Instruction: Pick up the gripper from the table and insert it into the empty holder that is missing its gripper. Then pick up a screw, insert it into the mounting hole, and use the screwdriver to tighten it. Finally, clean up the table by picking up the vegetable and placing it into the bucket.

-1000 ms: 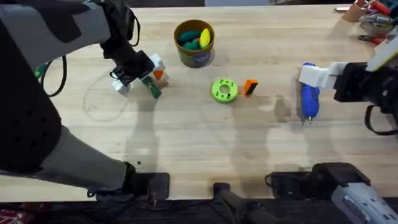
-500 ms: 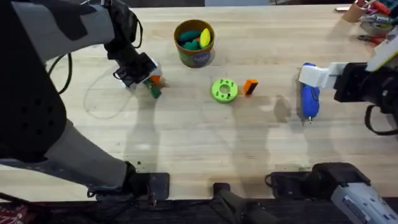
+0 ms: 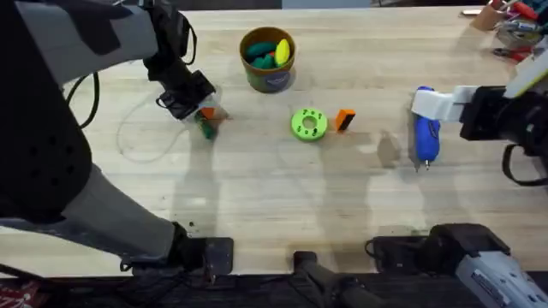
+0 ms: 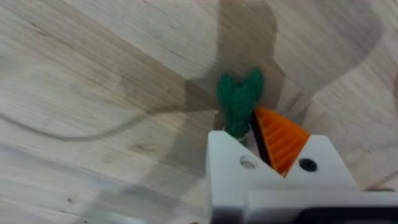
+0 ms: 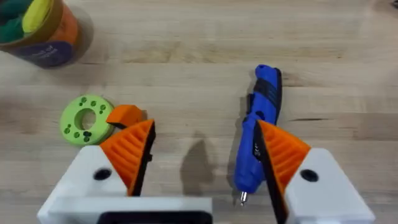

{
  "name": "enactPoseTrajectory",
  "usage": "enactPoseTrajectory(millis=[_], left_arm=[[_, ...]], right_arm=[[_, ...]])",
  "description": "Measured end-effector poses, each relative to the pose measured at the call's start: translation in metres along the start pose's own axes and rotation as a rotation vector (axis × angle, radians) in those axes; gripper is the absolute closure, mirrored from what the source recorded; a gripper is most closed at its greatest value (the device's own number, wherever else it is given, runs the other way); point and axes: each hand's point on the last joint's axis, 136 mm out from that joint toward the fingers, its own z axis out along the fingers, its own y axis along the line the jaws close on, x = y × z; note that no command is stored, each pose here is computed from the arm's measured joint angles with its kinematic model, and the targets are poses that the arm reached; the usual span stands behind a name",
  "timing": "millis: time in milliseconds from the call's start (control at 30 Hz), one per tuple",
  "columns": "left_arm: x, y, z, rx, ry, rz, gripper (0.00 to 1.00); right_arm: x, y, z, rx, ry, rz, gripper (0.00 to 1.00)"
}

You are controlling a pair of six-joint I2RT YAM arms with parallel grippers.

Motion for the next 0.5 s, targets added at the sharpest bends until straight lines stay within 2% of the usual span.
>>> enactPoseTrajectory(millis=[200, 367, 500], left_arm=[[-0.003, -0.001, -0.008, 0.001, -0.014, 0.005, 0.998], [-0.013, -0.015, -0.05, 0.083, -0.109, 0.039, 0.998], [-0.012, -0.02, -0.088, 0.148, -0.18, 0.068, 0.998]], right_arm=[[0.0, 0.0, 0.0, 0.0, 0.0, 0.0, 0.083], [0.0, 0.0, 0.0, 0.0, 0.0, 0.0, 0.083], [0.0, 0.0, 0.0, 0.0, 0.001, 0.0, 0.083]])
